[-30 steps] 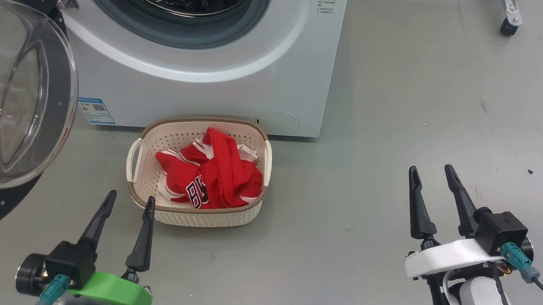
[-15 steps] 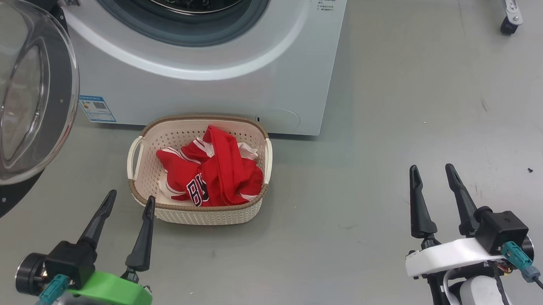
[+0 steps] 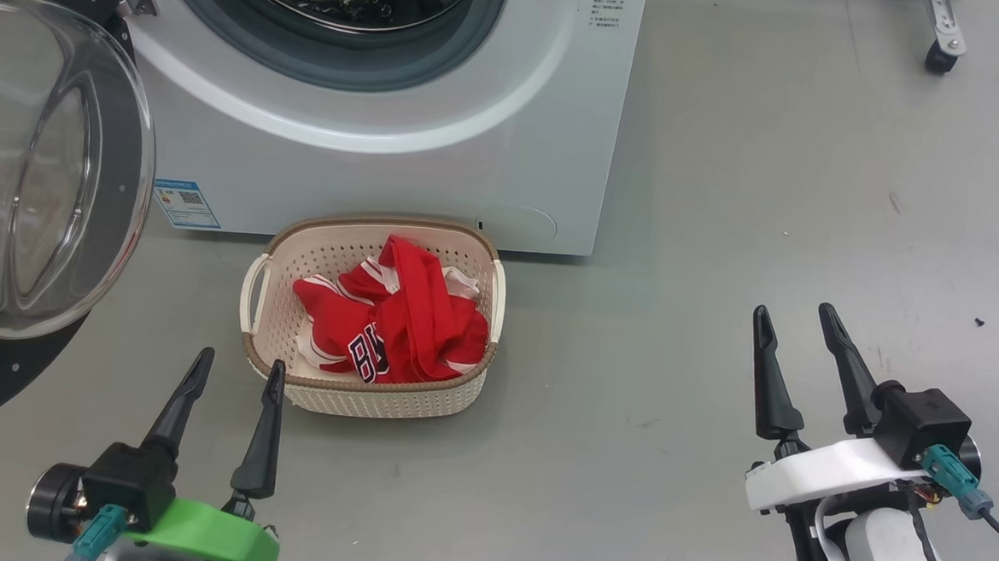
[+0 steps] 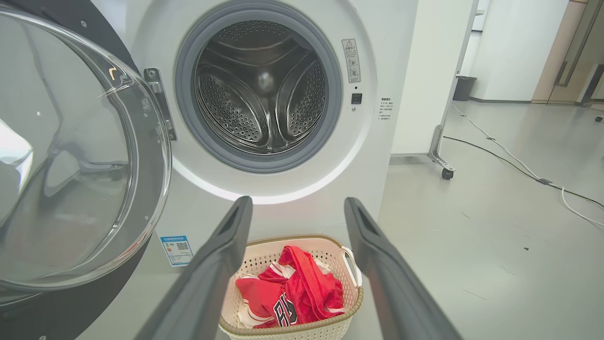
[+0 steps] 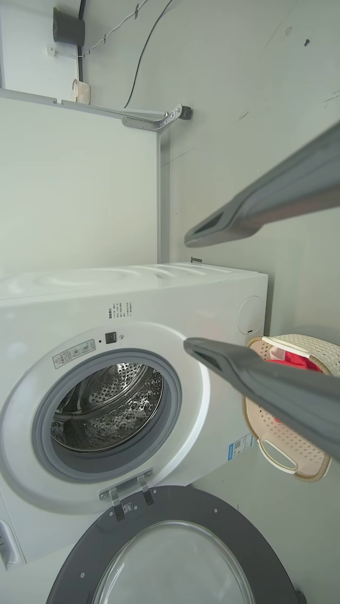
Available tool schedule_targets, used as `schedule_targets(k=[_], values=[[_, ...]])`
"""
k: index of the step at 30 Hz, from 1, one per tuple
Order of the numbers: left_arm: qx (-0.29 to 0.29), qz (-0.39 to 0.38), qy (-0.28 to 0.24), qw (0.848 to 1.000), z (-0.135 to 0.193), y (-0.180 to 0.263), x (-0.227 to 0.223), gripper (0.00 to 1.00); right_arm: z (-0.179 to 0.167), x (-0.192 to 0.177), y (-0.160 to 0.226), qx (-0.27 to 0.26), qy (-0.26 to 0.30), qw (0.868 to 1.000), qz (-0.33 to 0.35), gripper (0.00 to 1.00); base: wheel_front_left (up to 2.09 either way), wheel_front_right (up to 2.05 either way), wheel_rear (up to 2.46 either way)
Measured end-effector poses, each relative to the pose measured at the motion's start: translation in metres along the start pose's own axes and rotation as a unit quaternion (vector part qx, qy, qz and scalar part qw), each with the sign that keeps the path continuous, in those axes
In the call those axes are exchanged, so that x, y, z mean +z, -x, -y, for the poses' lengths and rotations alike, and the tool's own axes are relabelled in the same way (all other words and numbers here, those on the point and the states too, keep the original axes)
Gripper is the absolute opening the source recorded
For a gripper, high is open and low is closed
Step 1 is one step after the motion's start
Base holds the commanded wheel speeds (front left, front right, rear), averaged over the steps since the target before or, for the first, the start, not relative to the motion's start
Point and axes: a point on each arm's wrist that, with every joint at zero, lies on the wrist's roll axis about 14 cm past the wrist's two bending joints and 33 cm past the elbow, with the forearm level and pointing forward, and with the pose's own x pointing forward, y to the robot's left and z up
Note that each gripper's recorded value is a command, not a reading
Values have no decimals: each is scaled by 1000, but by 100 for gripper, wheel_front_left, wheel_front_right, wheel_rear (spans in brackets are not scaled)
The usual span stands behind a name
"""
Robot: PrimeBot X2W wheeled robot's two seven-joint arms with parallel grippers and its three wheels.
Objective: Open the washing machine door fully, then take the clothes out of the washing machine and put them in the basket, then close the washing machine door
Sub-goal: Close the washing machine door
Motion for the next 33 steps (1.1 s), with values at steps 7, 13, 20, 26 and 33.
schedule_targets(k=[7, 13, 20, 26, 33], values=[[4, 1, -1, 1000, -3, 1, 1, 100, -2, 1, 0, 3, 0, 1000, 1, 100, 0, 0, 0], [6, 2, -1, 1000, -4, 2, 1, 100, -2, 1, 0, 3, 0, 1000, 1, 100, 0, 0, 0], [8, -2, 0, 1000, -4, 5, -1, 100, -3, 2, 1, 3, 0, 1000, 3, 100, 0, 0, 0], [7, -1, 0, 1000, -4, 5, -1, 100, -3, 2, 1, 3, -1, 1000, 3, 100, 0, 0, 0], [8, -3, 0, 1000, -4, 5, -1, 100, -3, 1, 1, 3, -3, 1000, 2, 100, 0, 0, 0]])
